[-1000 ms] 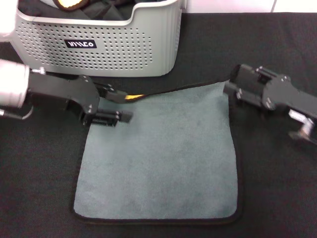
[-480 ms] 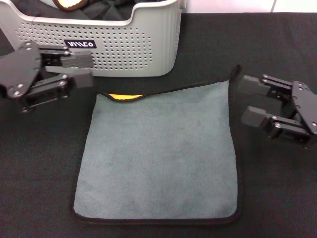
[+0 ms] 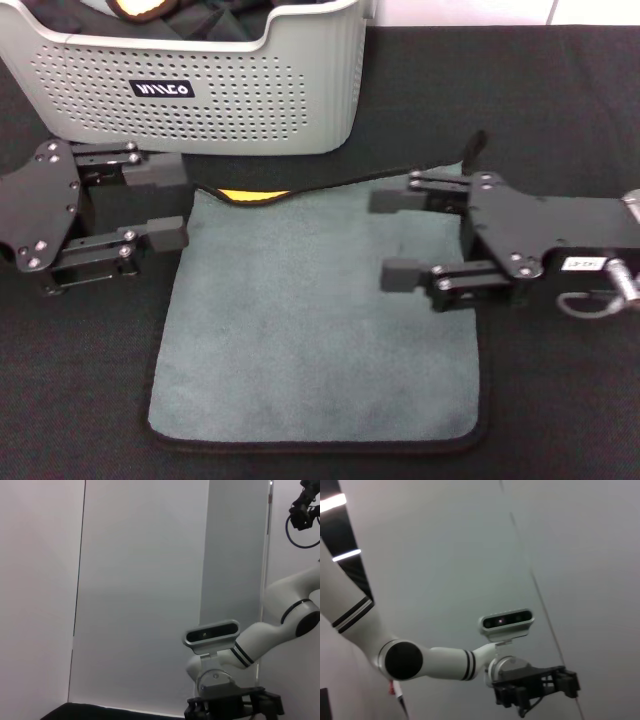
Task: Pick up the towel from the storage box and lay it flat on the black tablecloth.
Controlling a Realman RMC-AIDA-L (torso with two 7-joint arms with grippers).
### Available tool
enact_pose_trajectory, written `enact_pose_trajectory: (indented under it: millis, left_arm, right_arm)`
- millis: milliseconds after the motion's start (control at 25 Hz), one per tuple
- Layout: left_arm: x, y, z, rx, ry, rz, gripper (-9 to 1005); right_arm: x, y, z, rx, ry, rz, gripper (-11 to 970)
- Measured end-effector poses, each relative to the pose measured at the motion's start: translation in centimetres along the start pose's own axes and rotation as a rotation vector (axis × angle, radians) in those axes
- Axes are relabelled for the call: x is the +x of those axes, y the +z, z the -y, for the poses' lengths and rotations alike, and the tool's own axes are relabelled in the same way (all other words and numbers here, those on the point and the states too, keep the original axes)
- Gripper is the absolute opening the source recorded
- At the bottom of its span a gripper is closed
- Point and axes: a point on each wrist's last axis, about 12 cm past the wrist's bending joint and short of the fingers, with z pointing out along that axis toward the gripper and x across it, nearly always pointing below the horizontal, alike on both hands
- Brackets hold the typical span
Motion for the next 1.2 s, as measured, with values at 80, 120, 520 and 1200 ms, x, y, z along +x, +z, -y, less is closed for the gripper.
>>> enact_pose_trajectory:
  millis: [80, 120, 520, 1200]
  left_arm:
    - [0.1, -0.1, 0.1, -0.003, -0.004, -0.003, 554]
    - [0.2, -0.1, 0.2, -0.003, -0.005, -0.004, 554]
    - [0.4, -0.4, 0.4, -0.010, -0.013, -0.007, 554]
    - [1.2, -0.7, 1.1, -0.035, -0.040, 0.007, 554]
  right_arm:
    - [0.0, 0.5, 0.0, -0.015, -0.002, -0.008, 749]
    - [0.0, 0.6, 0.1, -0.019, -0.004, -0.008, 763]
    - [-0.1, 0.9, 0.0, -0.026, -0.009, -0.005, 778]
    - [0.3, 0.6, -0.2, -0.016, -0.009, -0.003, 780]
